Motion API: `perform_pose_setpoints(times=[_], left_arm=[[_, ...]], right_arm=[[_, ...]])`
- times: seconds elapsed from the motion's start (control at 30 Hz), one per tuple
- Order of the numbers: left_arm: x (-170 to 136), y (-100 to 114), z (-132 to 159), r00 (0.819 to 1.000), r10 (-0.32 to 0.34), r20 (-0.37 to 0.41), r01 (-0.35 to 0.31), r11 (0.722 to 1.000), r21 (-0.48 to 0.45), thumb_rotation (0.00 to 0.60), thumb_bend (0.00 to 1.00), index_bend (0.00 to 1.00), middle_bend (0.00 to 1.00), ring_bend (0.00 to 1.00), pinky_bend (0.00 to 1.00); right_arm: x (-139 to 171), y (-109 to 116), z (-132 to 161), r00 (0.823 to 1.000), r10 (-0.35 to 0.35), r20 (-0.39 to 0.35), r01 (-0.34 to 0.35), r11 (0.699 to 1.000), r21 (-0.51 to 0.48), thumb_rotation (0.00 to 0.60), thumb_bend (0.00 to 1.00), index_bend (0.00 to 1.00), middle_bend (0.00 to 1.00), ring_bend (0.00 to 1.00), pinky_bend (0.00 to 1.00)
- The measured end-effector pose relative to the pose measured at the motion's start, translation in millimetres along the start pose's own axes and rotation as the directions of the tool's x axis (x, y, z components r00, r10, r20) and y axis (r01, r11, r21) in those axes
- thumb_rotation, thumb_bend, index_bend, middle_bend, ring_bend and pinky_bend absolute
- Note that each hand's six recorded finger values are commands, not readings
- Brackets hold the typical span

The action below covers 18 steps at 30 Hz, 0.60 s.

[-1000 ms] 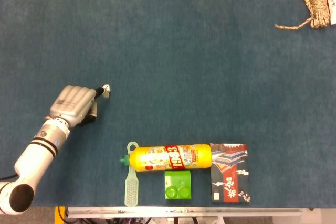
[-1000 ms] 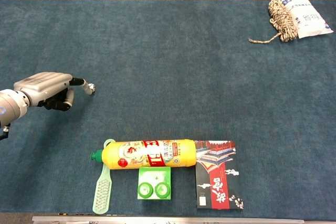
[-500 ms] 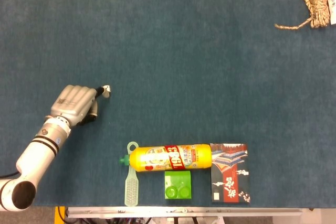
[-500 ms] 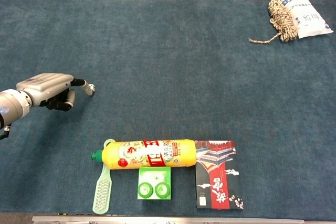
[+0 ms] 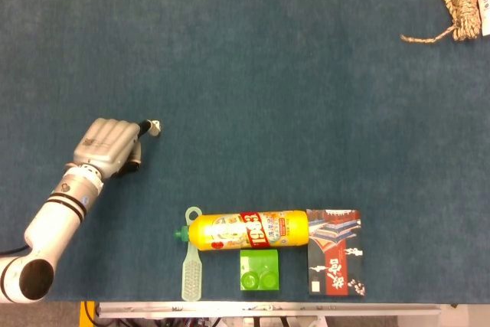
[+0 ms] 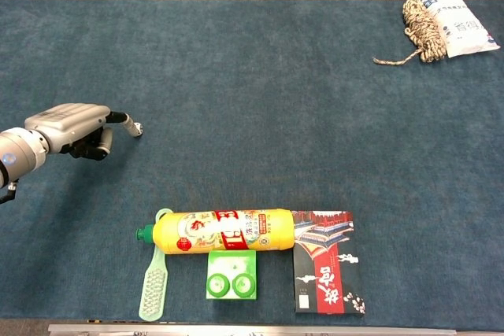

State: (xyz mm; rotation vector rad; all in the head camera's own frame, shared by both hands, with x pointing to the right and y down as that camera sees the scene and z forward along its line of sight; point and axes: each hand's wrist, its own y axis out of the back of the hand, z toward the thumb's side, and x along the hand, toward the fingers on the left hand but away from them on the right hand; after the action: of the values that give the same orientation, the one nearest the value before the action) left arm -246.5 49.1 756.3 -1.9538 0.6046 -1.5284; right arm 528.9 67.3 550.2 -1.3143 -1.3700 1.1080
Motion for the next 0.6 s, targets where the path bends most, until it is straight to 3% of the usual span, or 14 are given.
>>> perform_pose_setpoints(times=[0.6], left_arm=[[2.3, 9.6, 3.7, 0.999, 0.042, -0.013, -0.042, 0.998, 0.04, 0.6, 0.89, 0.23, 1.0, 0.98, 1.0]], right_arm=[[0.5, 5.2, -2.4, 1.0, -0.018, 0.009, 0.018, 1.0, -0.015, 0.6, 0.39, 0.39, 0.43, 0.36, 0.53]])
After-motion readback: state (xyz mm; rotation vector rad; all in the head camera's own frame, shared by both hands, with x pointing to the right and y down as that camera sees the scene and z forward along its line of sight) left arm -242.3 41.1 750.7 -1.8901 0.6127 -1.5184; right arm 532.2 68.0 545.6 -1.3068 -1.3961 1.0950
